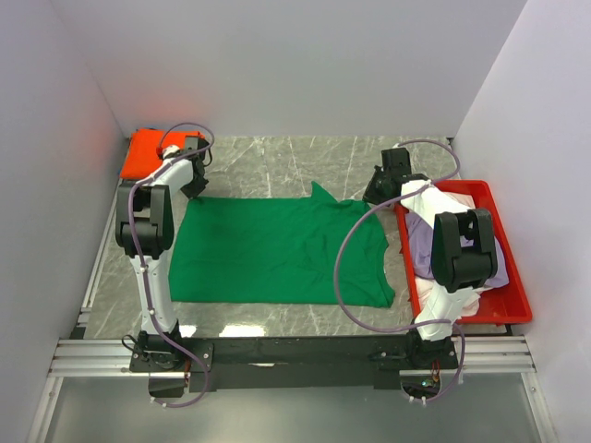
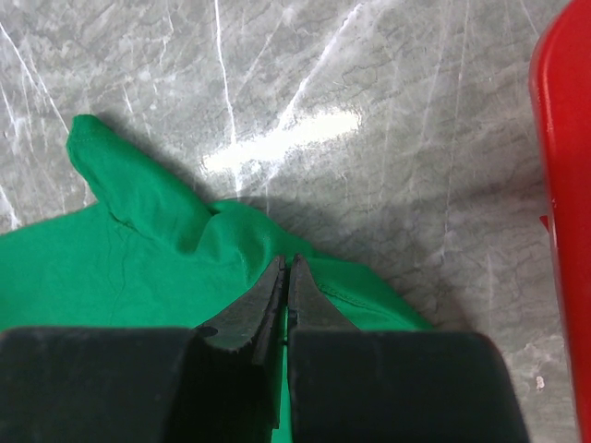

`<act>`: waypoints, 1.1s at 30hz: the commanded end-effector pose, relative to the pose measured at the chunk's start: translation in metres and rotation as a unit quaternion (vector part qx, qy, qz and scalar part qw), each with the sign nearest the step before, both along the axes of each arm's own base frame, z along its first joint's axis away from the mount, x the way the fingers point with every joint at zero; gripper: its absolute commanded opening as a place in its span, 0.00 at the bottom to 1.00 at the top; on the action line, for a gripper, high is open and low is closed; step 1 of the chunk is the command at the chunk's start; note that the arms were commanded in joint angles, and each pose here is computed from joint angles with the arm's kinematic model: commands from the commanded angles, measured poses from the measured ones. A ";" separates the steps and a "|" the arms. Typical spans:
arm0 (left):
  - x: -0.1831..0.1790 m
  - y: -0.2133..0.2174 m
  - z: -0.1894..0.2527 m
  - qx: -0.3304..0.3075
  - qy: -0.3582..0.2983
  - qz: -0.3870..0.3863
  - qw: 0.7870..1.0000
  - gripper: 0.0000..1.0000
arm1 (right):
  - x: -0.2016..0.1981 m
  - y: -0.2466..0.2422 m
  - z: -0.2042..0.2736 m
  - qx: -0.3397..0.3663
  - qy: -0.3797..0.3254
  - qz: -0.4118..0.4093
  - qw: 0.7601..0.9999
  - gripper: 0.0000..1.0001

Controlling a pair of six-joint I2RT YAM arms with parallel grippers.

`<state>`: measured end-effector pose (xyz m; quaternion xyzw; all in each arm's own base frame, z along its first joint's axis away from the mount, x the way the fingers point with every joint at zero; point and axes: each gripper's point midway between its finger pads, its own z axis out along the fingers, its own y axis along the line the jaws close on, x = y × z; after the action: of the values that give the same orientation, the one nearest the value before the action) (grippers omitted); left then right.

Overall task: Fold and stack the t-shirts
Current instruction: Fold the tshirt

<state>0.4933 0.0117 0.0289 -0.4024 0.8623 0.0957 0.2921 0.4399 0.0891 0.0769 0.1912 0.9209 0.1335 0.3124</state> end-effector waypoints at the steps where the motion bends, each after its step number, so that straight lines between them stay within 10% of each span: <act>1: 0.015 -0.003 0.035 0.002 -0.034 -0.013 0.999 0.01 | 0.022 -0.007 0.034 0.005 -0.050 -0.020 0.999 0.00; 15: 0.015 -0.005 0.038 -0.009 -0.037 -0.019 0.999 0.01 | 0.018 -0.008 0.041 0.012 -0.056 -0.019 0.998 0.00; 22: 0.010 -0.008 0.024 -0.007 -0.020 -0.011 1.000 0.36 | 0.019 -0.006 0.039 0.016 -0.054 -0.015 0.998 0.00; 33: -0.005 -0.005 -0.003 0.017 0.010 0.010 1.000 0.37 | 0.020 -0.004 0.033 0.019 -0.049 -0.011 0.999 0.00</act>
<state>0.4944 0.0051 0.0337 -0.3983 0.8643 0.0954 0.2921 0.4429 0.0843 0.0796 0.2020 0.9172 0.1382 0.3143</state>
